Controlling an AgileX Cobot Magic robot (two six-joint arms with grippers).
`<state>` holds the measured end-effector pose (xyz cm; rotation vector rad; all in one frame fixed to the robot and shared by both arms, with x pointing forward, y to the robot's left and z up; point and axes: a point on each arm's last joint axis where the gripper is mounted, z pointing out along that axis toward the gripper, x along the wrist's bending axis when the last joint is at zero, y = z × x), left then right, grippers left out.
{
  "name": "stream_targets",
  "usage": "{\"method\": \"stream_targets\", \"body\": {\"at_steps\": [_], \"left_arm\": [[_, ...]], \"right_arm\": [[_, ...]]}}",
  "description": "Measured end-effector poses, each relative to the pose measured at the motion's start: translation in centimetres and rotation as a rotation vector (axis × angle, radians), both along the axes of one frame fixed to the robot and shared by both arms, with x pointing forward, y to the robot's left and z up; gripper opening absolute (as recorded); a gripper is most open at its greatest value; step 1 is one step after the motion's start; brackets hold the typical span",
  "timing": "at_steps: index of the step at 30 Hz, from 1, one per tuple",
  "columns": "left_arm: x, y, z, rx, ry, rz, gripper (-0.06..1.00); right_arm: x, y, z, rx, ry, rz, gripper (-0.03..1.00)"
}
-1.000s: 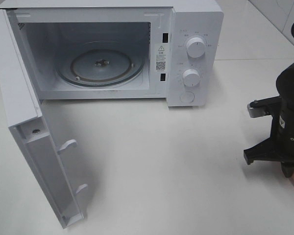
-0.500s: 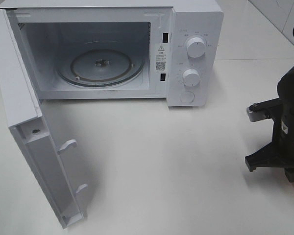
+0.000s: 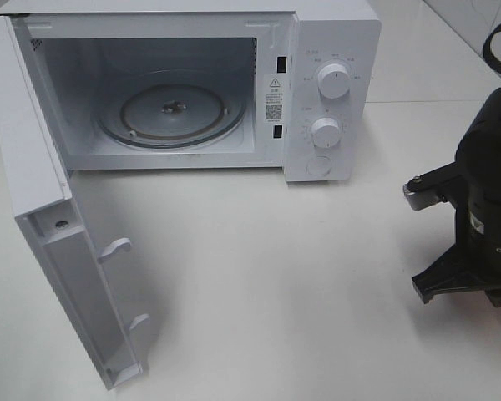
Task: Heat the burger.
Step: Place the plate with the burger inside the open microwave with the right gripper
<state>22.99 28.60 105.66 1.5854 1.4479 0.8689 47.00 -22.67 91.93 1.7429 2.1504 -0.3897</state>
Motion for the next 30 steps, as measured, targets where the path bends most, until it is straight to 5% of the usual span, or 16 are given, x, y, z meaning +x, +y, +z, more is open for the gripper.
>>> {"method": "stream_targets", "body": {"at_steps": [30], "left_arm": [[0.0,0.0,0.0,0.0,0.0,0.0,1.0]], "right_arm": [[-6.3,3.2,1.8,-0.099,-0.054,0.228,0.03]]}}
